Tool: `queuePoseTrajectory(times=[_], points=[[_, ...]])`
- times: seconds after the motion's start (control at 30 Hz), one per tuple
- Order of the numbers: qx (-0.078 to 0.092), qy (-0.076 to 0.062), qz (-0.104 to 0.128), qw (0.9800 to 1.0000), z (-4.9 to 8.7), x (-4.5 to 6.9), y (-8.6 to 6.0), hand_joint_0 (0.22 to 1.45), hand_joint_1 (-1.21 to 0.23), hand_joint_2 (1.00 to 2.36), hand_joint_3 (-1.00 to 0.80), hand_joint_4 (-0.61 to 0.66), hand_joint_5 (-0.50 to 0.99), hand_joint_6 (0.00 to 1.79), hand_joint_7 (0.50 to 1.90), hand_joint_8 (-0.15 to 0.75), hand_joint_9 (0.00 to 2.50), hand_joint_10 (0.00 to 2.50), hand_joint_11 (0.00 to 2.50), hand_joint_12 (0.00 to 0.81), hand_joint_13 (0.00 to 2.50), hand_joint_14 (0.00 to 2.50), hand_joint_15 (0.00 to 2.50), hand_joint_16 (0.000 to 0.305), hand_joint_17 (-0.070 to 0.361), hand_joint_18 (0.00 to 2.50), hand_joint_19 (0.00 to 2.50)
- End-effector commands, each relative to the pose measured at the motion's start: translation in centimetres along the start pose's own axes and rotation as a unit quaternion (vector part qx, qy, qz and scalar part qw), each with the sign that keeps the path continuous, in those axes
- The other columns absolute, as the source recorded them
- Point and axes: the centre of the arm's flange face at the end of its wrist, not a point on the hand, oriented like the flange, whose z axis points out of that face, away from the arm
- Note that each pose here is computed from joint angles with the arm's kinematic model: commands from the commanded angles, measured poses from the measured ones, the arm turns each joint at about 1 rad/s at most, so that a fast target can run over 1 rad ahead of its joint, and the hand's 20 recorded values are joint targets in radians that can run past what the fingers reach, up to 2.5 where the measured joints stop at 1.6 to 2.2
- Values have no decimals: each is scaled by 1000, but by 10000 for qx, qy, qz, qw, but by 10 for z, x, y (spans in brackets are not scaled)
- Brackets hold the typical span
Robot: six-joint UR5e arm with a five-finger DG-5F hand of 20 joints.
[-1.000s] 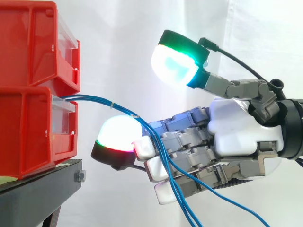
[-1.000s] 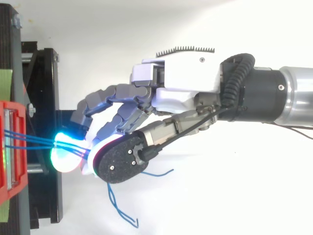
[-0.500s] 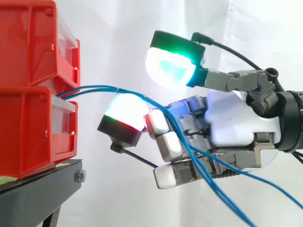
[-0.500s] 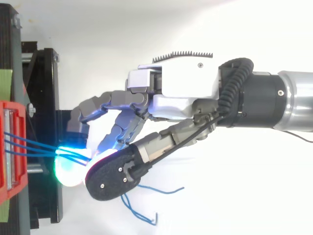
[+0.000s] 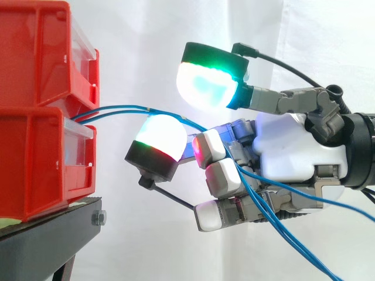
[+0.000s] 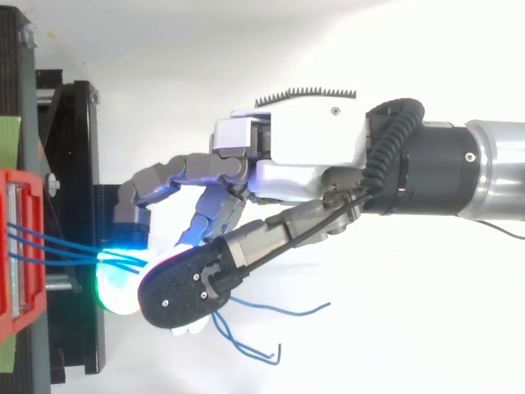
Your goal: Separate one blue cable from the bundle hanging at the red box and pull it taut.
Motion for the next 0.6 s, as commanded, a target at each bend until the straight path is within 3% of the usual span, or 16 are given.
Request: queuePoseTrajectory(times=[0.0,0.17,0.4,0.57], points=[[2,0,-28,10000,0,0,0,641,-485,1008,-417,285,-116,504,1126,365,1136,18,570,356,1173,19,553,34,76,855,359],[-5,1,-66,10000,0,0,1,677,-477,1015,-330,284,-115,503,1116,365,1162,16,576,359,1204,19,558,34,76,877,367],[-7,-14,-73,10000,0,0,1,754,-584,1024,-123,268,-105,504,1125,367,1206,17,587,356,1225,20,571,33,75,851,418],[-8,-22,-181,9998,0,0,1,797,-641,1023,-125,265,-102,504,1149,370,1222,20,614,357,1230,18,578,32,72,817,464]])
